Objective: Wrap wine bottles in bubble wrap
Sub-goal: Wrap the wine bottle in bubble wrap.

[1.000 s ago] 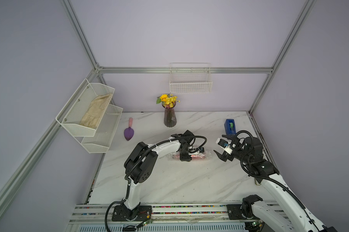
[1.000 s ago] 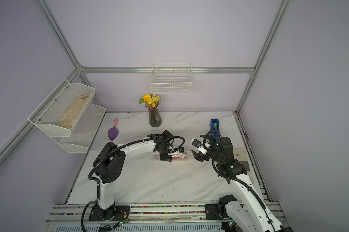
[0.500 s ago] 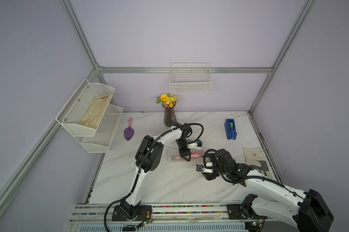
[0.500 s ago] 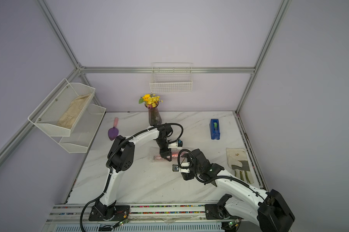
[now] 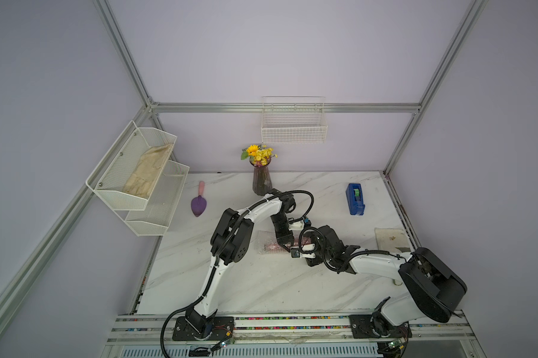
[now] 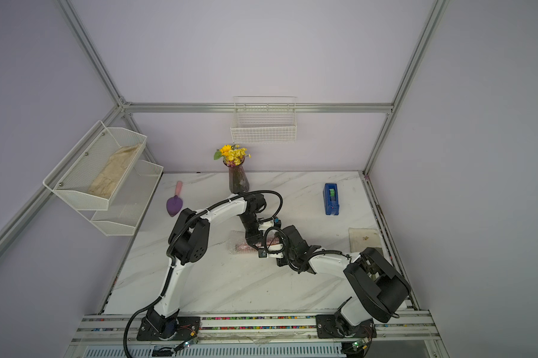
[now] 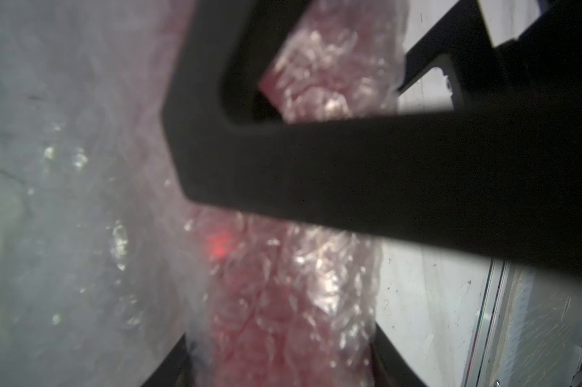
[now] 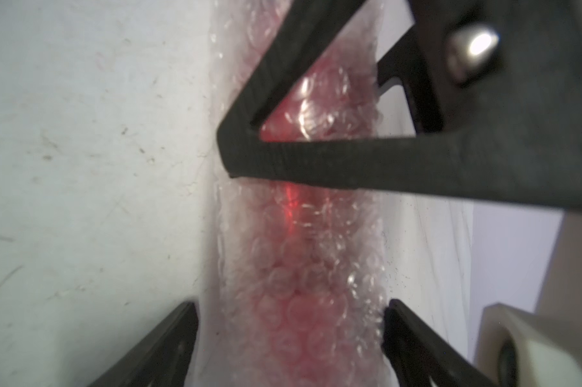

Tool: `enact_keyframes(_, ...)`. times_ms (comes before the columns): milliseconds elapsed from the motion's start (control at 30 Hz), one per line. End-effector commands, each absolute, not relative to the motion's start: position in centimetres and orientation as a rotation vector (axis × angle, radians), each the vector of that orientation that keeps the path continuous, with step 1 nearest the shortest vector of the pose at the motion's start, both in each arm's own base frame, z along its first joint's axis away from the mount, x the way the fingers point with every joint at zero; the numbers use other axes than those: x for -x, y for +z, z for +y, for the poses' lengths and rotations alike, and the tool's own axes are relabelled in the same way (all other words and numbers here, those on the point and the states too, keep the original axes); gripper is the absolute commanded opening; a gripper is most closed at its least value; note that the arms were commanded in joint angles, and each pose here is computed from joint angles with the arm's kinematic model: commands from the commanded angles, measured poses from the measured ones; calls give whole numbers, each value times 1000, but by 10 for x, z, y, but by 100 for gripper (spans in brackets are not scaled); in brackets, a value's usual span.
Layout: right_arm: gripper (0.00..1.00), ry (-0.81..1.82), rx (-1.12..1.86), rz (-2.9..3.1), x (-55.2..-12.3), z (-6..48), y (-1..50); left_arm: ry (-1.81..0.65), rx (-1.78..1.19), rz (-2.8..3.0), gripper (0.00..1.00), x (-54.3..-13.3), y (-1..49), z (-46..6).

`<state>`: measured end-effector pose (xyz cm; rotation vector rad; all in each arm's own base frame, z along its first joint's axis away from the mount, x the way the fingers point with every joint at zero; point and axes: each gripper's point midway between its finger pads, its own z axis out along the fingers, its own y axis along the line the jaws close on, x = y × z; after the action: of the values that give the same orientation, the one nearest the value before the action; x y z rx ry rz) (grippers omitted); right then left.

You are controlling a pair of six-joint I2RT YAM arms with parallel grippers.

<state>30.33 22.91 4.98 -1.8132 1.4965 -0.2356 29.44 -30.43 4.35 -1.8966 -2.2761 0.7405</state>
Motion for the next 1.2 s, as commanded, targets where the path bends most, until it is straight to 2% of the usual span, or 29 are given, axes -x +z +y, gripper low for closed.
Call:
enact_keyframes(0,85,-189,1873,1553,-303,223,30,657,1834,-2211,43,-280,34,-290)
enact_keyframes(167,64,-157,1918,1618,-304,211,9,597,1934,-2310,44,-294,56,-292)
enact_keyframes(233,60,-130,1930,1650,-302,208,3,594,1973,-2357,46,-299,70,-294)
enact_keyframes(333,54,-63,1961,1693,-295,208,-3,568,2035,-2438,57,-305,87,-295)
enact_keyframes(467,53,47,1944,1727,-289,211,5,390,2109,-2640,76,-327,110,-285)
enact_keyframes(567,53,120,1962,1787,-283,208,5,250,2127,-2866,91,-344,135,-270)
enact_keyframes(600,53,141,1966,1804,-280,207,6,192,2129,-2961,100,-350,146,-264)
enact_keyframes(733,50,284,1925,1882,-278,210,18,-62,2159,-3271,100,-359,185,-235)
enact_keyframes(833,50,446,1881,2017,-274,213,26,-192,2261,-3371,100,-345,205,-217)
enact_keyframes(1000,49,641,1881,2160,-266,214,31,-501,2604,-3132,100,-315,194,-213)
enact_keyframes(1167,49,721,1875,2228,-270,217,29,-798,2918,-2723,100,-296,170,-238)
